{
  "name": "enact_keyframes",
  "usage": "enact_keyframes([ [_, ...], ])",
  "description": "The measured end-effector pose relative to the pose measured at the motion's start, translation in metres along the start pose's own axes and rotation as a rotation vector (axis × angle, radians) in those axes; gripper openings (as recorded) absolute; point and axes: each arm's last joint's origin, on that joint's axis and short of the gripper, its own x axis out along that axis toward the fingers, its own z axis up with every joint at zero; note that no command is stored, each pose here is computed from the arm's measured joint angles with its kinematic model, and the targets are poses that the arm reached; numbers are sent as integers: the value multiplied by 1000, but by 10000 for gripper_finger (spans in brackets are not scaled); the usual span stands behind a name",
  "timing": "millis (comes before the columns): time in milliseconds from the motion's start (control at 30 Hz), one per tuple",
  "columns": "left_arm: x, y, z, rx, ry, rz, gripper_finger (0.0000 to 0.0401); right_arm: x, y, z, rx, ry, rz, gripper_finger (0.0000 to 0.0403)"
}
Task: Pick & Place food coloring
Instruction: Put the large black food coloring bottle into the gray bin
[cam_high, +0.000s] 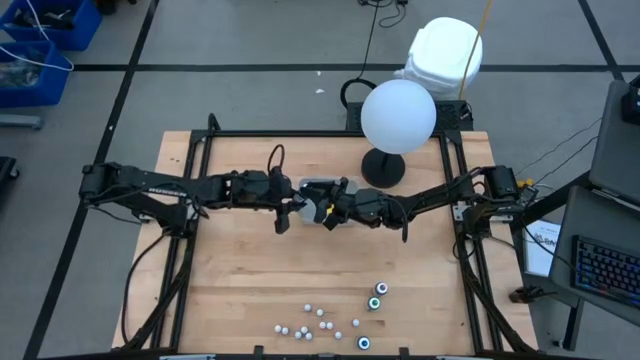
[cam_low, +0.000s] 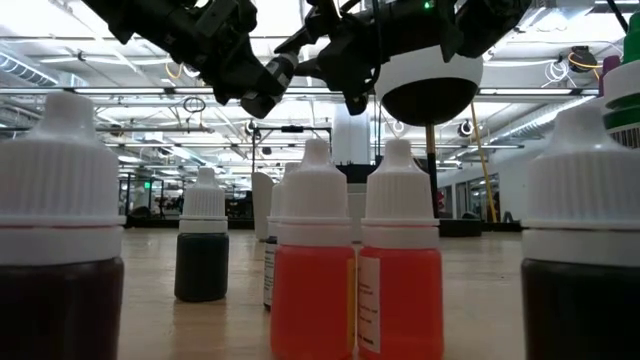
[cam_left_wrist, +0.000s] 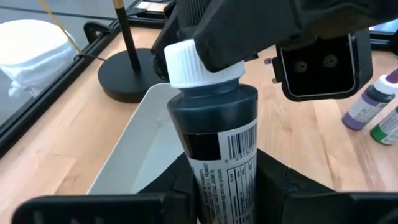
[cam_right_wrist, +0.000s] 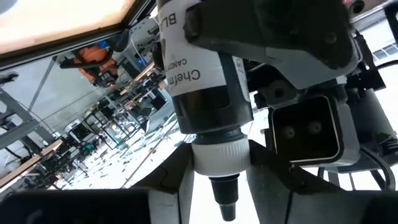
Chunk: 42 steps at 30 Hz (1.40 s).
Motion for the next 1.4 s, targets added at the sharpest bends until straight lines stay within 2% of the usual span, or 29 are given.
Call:
enact_keyframes([
  [200, 0, 0, 1, 14, -7, -1, 99, -1, -1, 0, 34, 29, 24, 125],
  [400, 0, -1, 2, 48, -16, -15, 99, -9, -14, -14, 129, 242, 69, 153],
  [567, 0, -1, 4, 61, -39, -8, 96, -19, -23, -32, 290, 289, 72, 157],
  [633, 0, -1, 4, 70, -44, -8, 96, -25, -27, -48, 429, 327, 36, 154],
  [700, 0, -1, 5, 84, -51, -6, 96, -33, -35, -66, 621, 347, -35, 150],
  [800, 0, -1, 6, 108, -56, -1, 96, -51, -46, -86, 898, 281, -140, 146],
  [900, 0, -1, 6, 132, -59, -1, 96, -71, -53, -104, 1189, 124, -197, 142],
  [1000, 0, -1, 7, 145, -70, -1, 96, -90, -55, -124, 1562, -141, -225, 141],
  [1100, 0, -2, 8, 171, -81, -4, 96, -94, -45, -141, 1917, -390, -155, 141],
  [1233, -1, -6, 11, 189, -115, -13, 95, -81, -22, -144, 2256, -558, 73, 141],
  [1333, -2, -9, 12, 205, -131, -22, 95, -64, -10, -135, 2380, -715, 224, 141],
  [1400, -2, -12, 12, 226, -134, -30, 95, -52, -4, -126, 2403, -730, 230, 143],
])
